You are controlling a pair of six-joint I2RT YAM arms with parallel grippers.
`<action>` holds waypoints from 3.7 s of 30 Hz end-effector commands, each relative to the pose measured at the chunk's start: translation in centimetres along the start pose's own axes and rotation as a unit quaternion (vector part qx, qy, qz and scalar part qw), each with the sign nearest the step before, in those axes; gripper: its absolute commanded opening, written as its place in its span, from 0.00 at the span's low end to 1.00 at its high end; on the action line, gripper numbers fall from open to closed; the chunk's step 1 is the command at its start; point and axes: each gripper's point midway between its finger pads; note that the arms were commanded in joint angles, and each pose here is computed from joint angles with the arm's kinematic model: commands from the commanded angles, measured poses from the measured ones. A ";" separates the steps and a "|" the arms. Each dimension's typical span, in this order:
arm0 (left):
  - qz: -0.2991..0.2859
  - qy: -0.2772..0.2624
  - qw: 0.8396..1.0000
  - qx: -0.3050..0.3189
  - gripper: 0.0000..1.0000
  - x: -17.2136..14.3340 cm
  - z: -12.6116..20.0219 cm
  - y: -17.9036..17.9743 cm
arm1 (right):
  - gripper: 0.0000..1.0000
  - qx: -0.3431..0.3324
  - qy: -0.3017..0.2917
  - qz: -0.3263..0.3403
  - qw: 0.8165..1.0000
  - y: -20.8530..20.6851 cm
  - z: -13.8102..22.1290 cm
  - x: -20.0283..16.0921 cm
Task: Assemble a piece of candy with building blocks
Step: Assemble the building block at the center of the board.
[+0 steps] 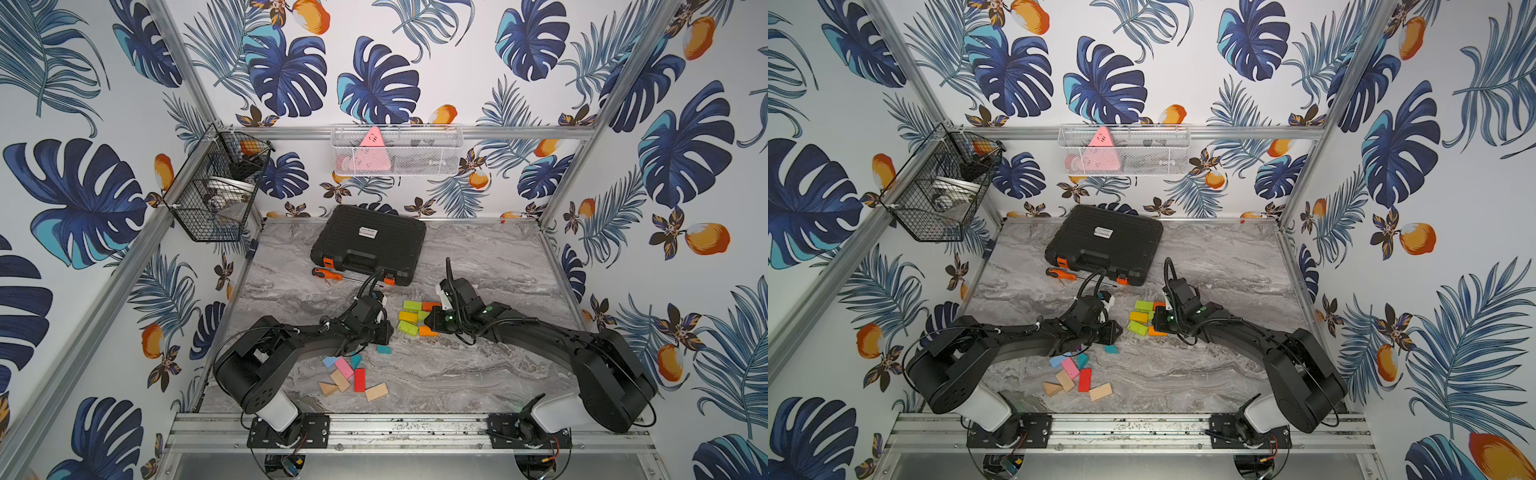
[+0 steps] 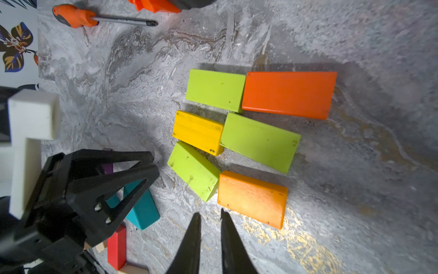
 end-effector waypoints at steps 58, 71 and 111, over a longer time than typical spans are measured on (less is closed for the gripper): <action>0.016 0.071 0.996 0.052 0.34 -3.9 -0.4 2.6 | 0.23 -0.055 0.074 -0.003 0.996 -1.3 -5.3 -3.3; 0.016 0.069 0.996 0.050 0.34 -3.9 -0.4 2.5 | 0.24 -0.004 0.070 0.011 0.997 0.8 -4.6 -2.4; 0.011 0.070 0.996 0.050 0.33 -3.7 -0.4 2.1 | 0.34 -0.076 0.109 0.002 0.991 -6.0 -1.6 -4.0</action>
Point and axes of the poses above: each gripper's point midway between its finger pads, its own z axis back along the fingers, its own y axis along the line the jaws close on, x = y × z, and after that the axes turned 9 degrees about z, right-handed
